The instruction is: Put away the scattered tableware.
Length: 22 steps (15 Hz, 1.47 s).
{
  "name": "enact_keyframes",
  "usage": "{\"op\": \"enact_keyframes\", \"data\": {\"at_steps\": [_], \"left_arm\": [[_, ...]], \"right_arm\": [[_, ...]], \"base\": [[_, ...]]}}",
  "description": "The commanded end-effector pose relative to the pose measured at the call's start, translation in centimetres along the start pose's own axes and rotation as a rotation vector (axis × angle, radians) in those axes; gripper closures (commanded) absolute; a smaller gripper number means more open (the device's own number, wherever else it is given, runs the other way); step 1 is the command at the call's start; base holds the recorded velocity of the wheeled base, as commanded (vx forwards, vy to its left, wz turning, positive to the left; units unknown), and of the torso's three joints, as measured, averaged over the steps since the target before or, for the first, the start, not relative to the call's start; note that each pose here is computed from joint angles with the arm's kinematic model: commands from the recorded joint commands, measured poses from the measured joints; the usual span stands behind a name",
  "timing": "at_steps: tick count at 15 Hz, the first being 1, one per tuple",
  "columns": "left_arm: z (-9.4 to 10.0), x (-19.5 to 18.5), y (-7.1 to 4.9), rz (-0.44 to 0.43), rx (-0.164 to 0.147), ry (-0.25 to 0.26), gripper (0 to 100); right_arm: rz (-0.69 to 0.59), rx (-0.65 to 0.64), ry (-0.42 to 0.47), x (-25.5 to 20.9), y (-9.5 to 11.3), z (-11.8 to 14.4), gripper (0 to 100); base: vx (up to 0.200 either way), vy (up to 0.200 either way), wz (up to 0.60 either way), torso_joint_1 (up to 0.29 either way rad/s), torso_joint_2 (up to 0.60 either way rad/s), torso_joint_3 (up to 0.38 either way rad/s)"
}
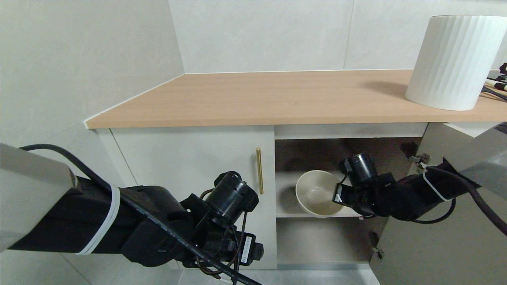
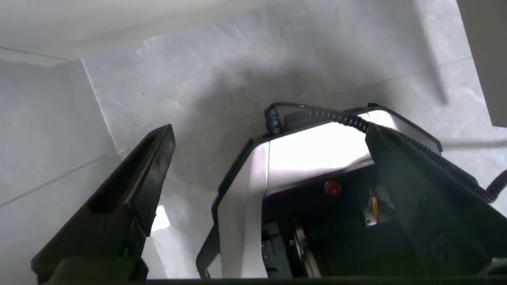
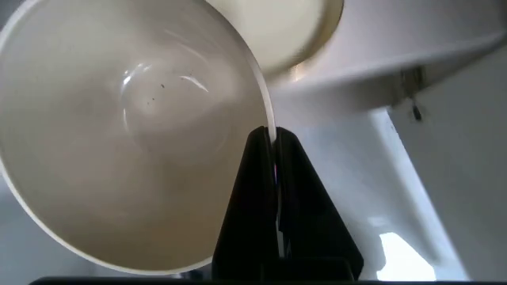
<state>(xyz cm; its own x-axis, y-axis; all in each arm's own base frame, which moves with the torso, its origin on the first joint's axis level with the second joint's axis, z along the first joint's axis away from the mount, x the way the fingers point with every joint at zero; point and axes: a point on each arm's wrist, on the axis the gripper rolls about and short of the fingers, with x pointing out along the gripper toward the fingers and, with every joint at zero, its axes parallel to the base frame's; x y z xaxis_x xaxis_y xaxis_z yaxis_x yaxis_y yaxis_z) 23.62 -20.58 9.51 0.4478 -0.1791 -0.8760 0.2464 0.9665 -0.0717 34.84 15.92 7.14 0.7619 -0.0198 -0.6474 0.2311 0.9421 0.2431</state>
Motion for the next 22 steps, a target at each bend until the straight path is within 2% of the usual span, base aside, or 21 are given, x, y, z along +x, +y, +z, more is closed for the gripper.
{"op": "enact_keyframes", "data": {"at_steps": [1,9,22], "left_arm": [[0.0,0.0,0.0,0.001,0.000,0.000,0],[0.0,-0.3,0.0,-0.003,0.000,-0.008,0],[-0.1,-0.1,0.1,0.001,0.001,0.000,0]], "right_arm": [[-0.023,0.028,-0.017,1.7,-0.9,0.5,100],[-0.071,0.124,-0.068,5.7,-2.5,2.2,100],[-0.096,0.124,-0.059,8.1,-2.8,1.7,100]], "base": [[0.000,0.000,0.00,0.000,0.00,0.000],[0.000,0.000,0.00,0.000,0.00,0.000],[0.000,0.000,0.00,0.000,0.00,0.000]]}}
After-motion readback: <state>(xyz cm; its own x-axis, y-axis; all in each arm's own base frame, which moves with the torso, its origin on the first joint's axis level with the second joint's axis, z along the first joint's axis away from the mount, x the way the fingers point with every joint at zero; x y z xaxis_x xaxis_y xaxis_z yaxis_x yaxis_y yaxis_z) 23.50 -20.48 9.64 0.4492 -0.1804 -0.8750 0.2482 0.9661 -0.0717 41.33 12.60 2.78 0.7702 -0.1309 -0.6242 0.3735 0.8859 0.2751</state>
